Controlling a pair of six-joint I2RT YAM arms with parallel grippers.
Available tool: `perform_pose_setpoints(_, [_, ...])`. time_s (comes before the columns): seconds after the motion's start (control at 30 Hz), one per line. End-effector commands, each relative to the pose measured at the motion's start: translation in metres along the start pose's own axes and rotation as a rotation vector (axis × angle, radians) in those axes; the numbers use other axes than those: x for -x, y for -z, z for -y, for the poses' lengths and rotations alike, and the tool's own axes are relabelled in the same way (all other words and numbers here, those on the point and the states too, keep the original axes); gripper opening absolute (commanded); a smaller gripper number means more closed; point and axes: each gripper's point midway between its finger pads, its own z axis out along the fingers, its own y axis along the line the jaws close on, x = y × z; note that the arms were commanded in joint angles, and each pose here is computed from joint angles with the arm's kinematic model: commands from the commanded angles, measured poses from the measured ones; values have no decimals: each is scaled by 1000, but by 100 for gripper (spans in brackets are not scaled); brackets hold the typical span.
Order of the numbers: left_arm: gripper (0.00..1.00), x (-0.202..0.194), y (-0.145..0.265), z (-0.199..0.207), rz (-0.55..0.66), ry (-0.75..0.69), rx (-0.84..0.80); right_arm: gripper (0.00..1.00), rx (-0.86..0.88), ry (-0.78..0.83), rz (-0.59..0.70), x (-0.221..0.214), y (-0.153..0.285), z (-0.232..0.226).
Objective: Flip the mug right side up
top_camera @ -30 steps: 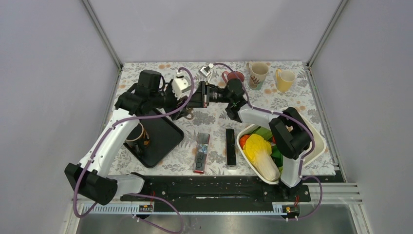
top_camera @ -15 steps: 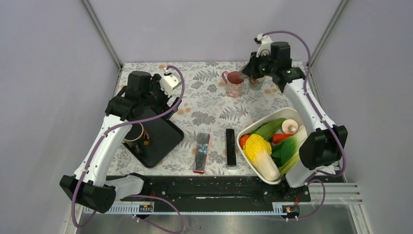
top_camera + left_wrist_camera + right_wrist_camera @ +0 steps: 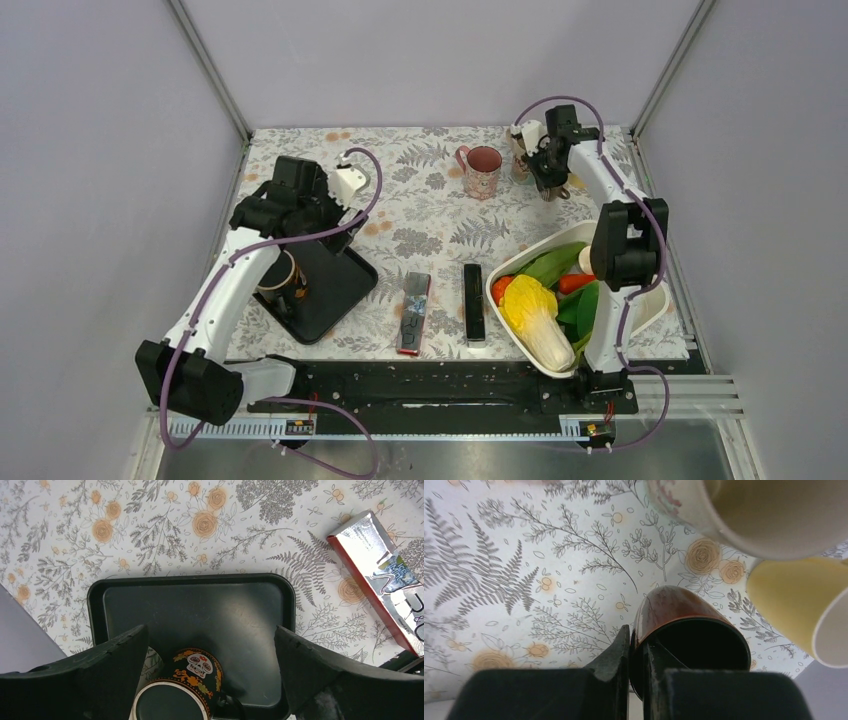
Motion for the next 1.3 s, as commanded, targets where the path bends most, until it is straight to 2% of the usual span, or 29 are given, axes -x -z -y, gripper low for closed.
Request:
perform_pose_setpoints(0.0, [99, -12, -3, -8, -32, -16, 39, 0, -55, 124, 56, 9, 0, 22])
perform_pose_setpoints(0.1, [99, -17, -6, -9, -53, -17, 44, 0, -39, 166, 44, -2, -22, 23])
perform_pose_setpoints(0.27, [99, -27, -9, -7, -85, -24, 29, 0, 17, 137, 36, -12, -44, 21])
perform_pose_setpoints(0.33, [99, -33, -13, -5, -106, -37, 16, 4, 18, 123, 46, -13, -46, 22])
perform_pose_setpoints(0.6, [99, -53, -19, -4, -224, -42, -13, 48, -53, 101, 43, -13, -26, 32])
perform_pose_setpoints(0.77, [99, -51, -5, -18, -273, -53, 30, 70, -128, 71, 102, 2, 19, 40])
perform_pose_setpoints(0.8, [99, -52, -2, -22, -289, -54, 42, 81, -139, 62, 121, 7, 28, 40])
perform_pose_setpoints(0.9, [99, -61, 11, -30, -335, -46, 68, 98, -163, 35, 179, 18, 57, 39])
perform_pose_setpoints(1.03, [99, -78, 38, -40, -359, -33, 106, 100, -163, 6, 263, 31, 94, 26])
perform_pose_setpoints(1.2, [98, -106, 77, -69, -428, 7, 243, 99, -122, -23, 356, 41, 126, -9])
perform_pose_setpoints(1.27, [93, -117, 93, -80, -453, 59, 285, 99, -101, -24, 392, 42, 133, -28])
